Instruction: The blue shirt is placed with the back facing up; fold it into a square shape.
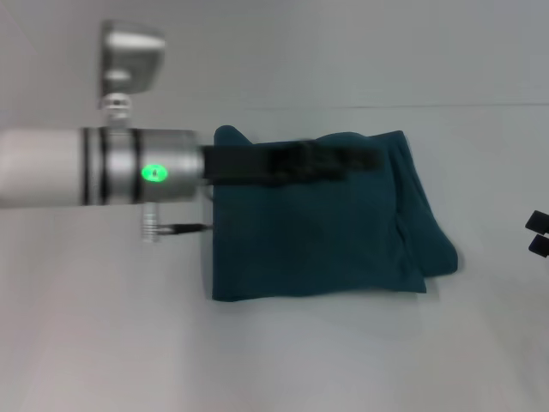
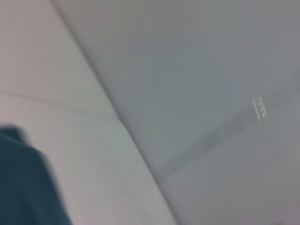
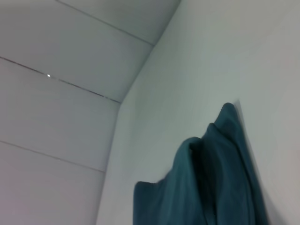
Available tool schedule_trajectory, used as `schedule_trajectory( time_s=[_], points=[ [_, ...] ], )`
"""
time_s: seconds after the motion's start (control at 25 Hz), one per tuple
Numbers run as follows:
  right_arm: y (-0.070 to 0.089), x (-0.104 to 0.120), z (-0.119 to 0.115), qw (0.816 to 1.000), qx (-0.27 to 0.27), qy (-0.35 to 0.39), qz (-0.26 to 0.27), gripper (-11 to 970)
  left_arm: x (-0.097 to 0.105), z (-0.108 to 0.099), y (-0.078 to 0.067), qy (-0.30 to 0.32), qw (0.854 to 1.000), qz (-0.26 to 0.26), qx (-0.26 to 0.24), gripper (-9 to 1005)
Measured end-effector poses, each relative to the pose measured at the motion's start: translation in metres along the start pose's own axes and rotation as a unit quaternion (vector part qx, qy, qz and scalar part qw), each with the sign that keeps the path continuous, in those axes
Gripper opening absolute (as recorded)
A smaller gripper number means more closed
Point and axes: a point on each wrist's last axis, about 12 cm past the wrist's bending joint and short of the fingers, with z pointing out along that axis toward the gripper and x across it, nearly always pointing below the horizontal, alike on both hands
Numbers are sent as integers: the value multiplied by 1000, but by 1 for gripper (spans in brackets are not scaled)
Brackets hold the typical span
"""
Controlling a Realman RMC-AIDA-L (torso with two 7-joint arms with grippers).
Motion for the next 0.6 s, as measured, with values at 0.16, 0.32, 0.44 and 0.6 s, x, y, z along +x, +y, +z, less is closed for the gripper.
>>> schedule_trajectory(
  time_s=[0.16, 0.32, 0.44, 0.6],
  points=[
    [3, -8, 4, 999, 12, 28, -12, 641, 1, -47, 23, -74, 992, -97, -24, 770],
    [15, -26, 19, 996, 27, 75, -30, 642, 10, -75, 34, -102, 986, -132, -31, 878],
    [32, -45, 41, 991, 41, 113, -52, 642, 16, -87, 37, -112, 984, -137, -31, 931],
    [56, -67, 77, 979, 89, 163, -86, 643, 20, -96, 39, -115, 983, -135, -39, 927]
  ],
)
